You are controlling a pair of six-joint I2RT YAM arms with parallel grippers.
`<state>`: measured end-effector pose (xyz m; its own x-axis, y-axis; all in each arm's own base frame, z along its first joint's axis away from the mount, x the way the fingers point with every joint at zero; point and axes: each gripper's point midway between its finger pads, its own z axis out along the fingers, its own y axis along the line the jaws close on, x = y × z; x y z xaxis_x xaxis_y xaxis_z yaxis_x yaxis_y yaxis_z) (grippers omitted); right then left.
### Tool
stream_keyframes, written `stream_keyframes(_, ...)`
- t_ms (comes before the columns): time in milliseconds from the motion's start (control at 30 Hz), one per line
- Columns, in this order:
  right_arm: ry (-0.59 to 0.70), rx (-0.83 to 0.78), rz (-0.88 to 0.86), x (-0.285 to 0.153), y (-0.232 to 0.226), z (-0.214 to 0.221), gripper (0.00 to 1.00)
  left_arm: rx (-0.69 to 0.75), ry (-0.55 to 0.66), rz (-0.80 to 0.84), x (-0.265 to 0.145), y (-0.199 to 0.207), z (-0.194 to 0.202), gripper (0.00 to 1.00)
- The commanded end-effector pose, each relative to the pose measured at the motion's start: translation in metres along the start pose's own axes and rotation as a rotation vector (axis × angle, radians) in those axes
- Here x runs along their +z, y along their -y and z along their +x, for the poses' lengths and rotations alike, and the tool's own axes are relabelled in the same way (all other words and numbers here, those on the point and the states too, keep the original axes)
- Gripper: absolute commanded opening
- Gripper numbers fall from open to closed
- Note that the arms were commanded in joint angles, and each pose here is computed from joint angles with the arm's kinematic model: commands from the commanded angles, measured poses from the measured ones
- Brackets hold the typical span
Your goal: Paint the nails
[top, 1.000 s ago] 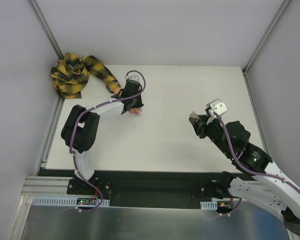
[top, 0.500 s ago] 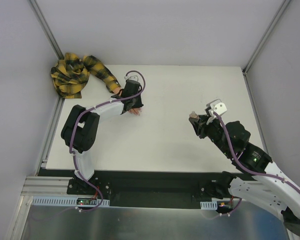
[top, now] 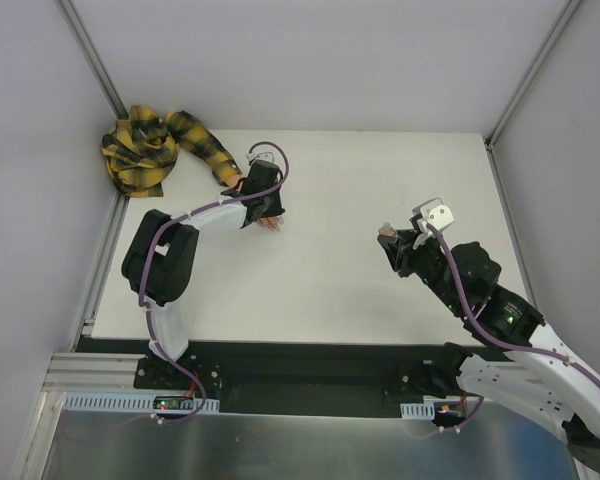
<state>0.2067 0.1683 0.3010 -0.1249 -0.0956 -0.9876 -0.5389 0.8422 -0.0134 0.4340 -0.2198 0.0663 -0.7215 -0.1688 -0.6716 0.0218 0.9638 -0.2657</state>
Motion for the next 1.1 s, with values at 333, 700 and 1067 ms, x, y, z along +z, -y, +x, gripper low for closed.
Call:
stream_keyframes(333, 0.063, 0.035, -0.002, -0.001, 0.0, -0.015, 0.0, 0.013, 0.074, 0.08, -0.001, 0.012, -0.022, 0.0)
stream_keyframes(700, 0.063, 0.035, -0.007, 0.0, -0.001, -0.016, 0.0, -0.036, 0.032, -0.012, -0.001, -0.008, -0.01, 0.0)
stream_keyframes(1067, 0.059, 0.035, -0.007, 0.001, -0.001, -0.014, 0.0, -0.042, 0.033, -0.015, -0.004, -0.009, -0.013, 0.0)
